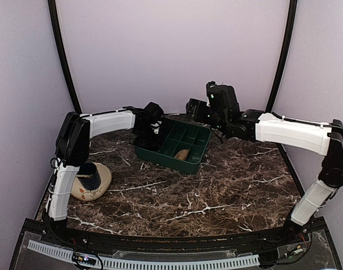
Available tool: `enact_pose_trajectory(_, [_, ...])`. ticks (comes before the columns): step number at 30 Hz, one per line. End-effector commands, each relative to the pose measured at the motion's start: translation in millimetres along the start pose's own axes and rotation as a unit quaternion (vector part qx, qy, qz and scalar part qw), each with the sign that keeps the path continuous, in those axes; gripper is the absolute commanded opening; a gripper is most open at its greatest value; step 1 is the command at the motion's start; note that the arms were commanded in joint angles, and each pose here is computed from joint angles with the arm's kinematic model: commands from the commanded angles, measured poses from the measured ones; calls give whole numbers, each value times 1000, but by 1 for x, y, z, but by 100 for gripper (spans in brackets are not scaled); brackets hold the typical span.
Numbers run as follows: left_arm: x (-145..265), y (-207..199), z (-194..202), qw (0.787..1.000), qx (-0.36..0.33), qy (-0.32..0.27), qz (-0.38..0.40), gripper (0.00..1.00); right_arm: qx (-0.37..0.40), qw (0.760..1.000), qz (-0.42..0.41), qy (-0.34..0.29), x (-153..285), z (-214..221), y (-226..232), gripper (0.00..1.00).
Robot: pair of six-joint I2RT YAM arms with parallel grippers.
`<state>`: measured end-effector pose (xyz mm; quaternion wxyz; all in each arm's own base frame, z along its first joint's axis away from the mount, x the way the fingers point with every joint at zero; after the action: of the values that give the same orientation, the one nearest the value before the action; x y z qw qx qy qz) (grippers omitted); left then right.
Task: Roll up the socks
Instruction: Place the sock in the storage box.
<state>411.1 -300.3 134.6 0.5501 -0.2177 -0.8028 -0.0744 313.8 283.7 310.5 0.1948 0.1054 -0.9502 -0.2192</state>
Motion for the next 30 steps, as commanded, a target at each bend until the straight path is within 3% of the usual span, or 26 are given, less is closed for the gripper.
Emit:
enact_pose_trajectory(1, [11,1,0,1000,-13,18,-1,19,12,1000,-11,-13,-3,-11,7,100])
enact_pose_trajectory(10, [46,-3,-14,999,-23,-23,0,37,19,1000,-4,-5,-8,-7,2,100])
enact_pose_trajectory(18, [69,-4,-17,999,-26,-42,0,39,24,1000,-1,1,-13,-5,1,100])
enact_pose_trajectory(30, [144,-7,-32,990,-37,-139,-1,40,43,999,20,-2,-15,-9,0,100])
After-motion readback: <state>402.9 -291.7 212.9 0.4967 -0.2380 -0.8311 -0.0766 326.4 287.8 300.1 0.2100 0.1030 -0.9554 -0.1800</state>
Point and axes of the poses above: each gripper's point midway between its finger pads, its own x axis back along the fingers, its own y axis along the line the jaws close on, z = x × y, the point moved 9 cm from there along x, back along the fingers, and after that the axes turned 8 degrees about -x, right-handed, at the moved point
